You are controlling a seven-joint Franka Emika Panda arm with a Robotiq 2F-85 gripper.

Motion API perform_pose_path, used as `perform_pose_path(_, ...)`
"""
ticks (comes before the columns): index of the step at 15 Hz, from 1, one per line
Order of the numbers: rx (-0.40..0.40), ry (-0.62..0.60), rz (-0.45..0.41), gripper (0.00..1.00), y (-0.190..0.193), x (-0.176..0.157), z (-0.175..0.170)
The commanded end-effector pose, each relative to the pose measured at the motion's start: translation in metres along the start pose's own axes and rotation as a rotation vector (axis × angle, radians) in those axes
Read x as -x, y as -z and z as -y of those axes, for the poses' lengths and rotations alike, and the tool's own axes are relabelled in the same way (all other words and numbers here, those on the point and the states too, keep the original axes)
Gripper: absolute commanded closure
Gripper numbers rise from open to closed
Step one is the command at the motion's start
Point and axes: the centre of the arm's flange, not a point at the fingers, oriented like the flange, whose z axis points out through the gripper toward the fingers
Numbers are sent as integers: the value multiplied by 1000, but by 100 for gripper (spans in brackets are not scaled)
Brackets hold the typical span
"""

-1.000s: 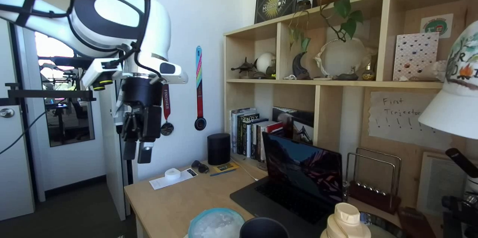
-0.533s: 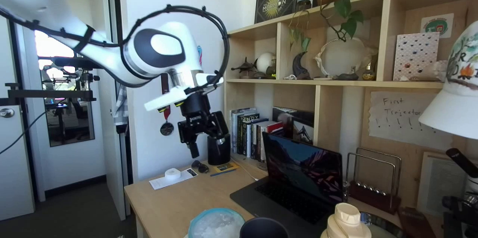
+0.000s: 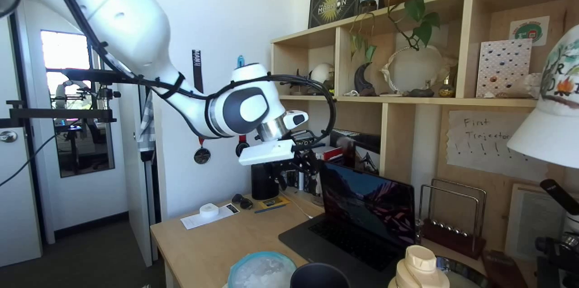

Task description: Press the keyboard

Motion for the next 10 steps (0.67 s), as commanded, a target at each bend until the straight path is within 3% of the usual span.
perform_pose_path(1, -58, 25, -68, 0, -35, -36, -15)
perform_pose_path(3, -93, 28, -63, 0, -47, -49, -14)
perform_pose_path(5, -117, 43, -25, 0, -31, -55, -10)
perform_pose_path(6, -90, 26, -42, 0, -47, -40, -1)
perform_pose_path(10, -98, 33, -34, 0, -39, -51, -2)
